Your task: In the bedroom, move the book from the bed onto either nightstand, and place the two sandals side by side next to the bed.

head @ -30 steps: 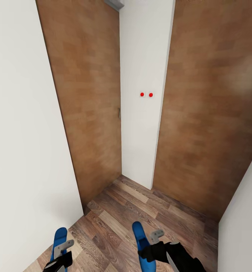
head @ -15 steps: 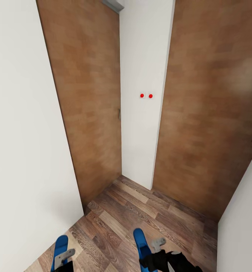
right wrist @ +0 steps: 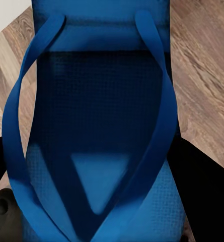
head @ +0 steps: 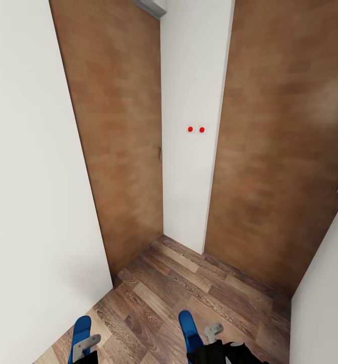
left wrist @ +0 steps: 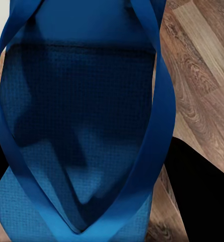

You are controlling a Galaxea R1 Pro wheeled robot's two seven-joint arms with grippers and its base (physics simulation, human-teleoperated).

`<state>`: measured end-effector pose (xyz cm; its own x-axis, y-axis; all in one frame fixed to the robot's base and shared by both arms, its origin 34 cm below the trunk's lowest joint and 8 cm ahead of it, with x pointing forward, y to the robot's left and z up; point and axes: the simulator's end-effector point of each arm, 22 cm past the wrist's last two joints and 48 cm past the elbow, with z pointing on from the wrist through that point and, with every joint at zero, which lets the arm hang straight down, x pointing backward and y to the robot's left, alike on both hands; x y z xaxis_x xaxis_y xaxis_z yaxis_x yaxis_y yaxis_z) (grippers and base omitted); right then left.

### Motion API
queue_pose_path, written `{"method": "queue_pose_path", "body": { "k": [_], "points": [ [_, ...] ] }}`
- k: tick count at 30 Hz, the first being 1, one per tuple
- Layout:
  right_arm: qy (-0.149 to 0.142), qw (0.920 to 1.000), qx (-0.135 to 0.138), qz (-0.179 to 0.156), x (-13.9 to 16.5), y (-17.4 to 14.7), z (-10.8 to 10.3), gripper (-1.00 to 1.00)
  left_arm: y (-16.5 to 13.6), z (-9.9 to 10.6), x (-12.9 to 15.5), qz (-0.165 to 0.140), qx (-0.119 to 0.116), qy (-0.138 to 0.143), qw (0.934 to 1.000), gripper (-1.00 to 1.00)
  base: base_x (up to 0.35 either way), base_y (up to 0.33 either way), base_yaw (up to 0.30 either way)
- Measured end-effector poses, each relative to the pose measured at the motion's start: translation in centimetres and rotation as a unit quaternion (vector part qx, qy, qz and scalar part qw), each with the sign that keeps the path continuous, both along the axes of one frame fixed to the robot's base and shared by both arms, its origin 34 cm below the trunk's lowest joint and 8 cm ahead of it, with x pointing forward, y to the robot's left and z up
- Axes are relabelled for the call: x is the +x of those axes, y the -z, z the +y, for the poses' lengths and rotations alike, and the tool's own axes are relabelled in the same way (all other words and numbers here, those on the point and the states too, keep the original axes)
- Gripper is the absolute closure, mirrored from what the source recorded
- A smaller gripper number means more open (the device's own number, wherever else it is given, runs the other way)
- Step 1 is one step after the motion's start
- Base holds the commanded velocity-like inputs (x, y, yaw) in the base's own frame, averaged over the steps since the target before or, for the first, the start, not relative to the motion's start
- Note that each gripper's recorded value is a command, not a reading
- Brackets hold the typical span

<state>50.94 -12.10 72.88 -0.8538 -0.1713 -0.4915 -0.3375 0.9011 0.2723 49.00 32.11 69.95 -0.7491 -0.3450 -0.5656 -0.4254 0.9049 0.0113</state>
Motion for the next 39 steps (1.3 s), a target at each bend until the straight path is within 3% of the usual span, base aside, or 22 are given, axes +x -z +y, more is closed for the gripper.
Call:
{"method": "queue_pose_path", "body": {
  "k": [11,30,39],
  "points": [
    [-0.001,1.0000,0.000,0.002,-0.3,0.2,0.0,1.00,0.0,0.0,0.0,-0.002,0.000,-0.001,1.0000,1.00,0.000,0.000,0.042],
    [-0.003,0.9999,0.000,0.014,-1.8,0.0,0.3,1.00,-0.8,0.0,-0.4,-0.002,0.000,-0.002,1.0000,1.00,0.000,0.000,0.262],
    [-0.006,1.0000,0.004,-0.006,-1.5,-0.4,0.6,1.00,-1.1,0.0,-0.4,-0.004,0.000,-0.001,1.0000,1.00,0.000,0.000,0.254]
  ]
}}
